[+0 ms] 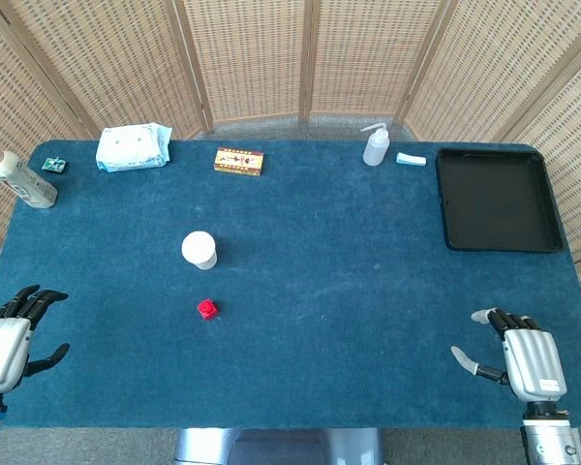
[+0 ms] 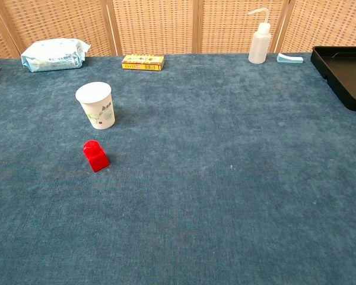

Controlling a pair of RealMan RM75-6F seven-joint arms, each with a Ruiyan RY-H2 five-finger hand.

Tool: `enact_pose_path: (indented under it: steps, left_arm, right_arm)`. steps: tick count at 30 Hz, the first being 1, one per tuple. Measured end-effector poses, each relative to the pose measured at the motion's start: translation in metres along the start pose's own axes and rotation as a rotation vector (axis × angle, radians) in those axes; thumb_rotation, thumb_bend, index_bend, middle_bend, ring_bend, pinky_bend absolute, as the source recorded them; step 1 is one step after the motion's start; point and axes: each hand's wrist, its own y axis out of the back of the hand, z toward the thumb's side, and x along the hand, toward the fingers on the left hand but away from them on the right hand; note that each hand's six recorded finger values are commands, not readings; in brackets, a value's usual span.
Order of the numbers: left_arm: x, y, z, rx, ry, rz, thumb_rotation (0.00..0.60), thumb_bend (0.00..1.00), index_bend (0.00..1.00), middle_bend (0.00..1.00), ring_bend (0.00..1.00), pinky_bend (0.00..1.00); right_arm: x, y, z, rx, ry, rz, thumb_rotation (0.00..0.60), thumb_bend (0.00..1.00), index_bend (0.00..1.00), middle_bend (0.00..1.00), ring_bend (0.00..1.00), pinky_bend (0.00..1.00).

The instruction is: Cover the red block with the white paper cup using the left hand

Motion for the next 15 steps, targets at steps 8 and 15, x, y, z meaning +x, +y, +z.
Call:
enact_pose_path:
  steps: [8, 15]
  left_arm:
    - [0.004, -0.003, 0.001, -0.003, -0.002, -0.008, 0.537, 0.23, 0.24, 0.26, 0.14, 0.23]
    - [0.016, -0.001, 0.008, 0.034, -0.039, -0.020, 0.530, 0.23, 0.23, 0.26, 0.14, 0.23]
  right_arm:
    - [0.001, -0.001, 0.000, 0.001, -0.002, 0.004, 0.147, 0.28, 0.36, 0.41, 0.42, 0.38]
    - [0.007, 0.002, -0.003, -0.013, -0.009, -0.008, 0.143, 0.27, 0.36, 0.41, 0.42, 0.38]
